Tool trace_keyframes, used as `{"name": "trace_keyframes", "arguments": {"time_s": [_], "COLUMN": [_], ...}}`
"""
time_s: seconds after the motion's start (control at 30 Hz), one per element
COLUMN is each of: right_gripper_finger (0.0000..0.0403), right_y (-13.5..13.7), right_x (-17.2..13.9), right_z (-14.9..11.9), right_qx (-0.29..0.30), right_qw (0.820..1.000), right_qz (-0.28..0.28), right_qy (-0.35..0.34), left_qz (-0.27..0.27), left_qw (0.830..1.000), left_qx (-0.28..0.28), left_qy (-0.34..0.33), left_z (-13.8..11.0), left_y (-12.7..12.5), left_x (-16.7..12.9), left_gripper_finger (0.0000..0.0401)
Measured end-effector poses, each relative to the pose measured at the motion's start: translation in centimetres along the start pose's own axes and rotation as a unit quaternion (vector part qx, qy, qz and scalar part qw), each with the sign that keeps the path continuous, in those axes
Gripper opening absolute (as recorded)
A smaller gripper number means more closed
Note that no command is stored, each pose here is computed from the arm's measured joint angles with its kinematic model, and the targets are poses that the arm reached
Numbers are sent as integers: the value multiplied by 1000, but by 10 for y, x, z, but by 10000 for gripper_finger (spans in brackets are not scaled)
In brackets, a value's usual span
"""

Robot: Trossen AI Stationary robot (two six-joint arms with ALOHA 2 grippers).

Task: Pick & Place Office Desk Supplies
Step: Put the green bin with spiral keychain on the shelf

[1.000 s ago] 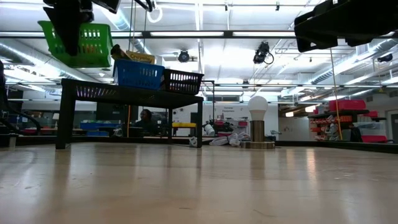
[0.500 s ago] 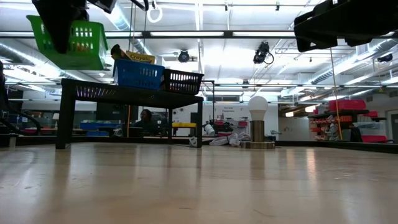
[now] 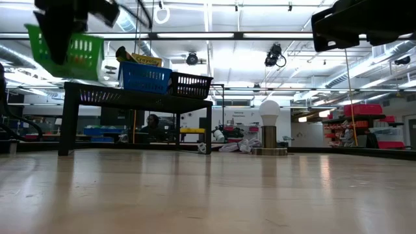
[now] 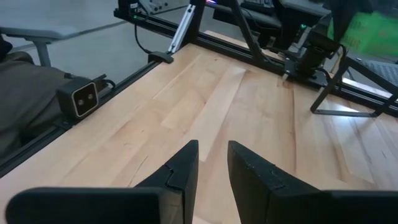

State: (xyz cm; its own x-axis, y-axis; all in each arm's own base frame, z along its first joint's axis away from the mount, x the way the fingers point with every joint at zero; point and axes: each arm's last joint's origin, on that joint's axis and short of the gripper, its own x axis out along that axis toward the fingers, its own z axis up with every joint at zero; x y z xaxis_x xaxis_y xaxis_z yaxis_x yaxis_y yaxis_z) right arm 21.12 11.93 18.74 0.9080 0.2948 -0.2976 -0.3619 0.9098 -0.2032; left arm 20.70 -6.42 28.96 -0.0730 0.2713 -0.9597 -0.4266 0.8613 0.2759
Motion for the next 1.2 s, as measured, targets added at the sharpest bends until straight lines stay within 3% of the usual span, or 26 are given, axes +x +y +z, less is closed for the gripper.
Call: {"name": "trace_keyframes", "arguments": {"time_s": [0.13, 0.27, 1.2], "right_gripper_finger": [96, 96, 96], "right_y": [2, 2, 1], "right_x": [0, 0, 0], "right_z": [0, 0, 2], "right_qx": [-1, -1, 10], "right_qw": [1000, 1000, 1000], "right_qz": [4, 4, 2], "right_qy": [-1, -1, -8], "left_qz": [21, 8, -7], "left_qw": [999, 1000, 1000], "left_qx": [-11, -16, -17], "left_qy": [26, 11, -8], "left_z": [-6, -6, 20], "left_y": [8, 11, 49], "left_x": [19, 26, 35], "left_gripper_finger": [35, 35, 38]}}
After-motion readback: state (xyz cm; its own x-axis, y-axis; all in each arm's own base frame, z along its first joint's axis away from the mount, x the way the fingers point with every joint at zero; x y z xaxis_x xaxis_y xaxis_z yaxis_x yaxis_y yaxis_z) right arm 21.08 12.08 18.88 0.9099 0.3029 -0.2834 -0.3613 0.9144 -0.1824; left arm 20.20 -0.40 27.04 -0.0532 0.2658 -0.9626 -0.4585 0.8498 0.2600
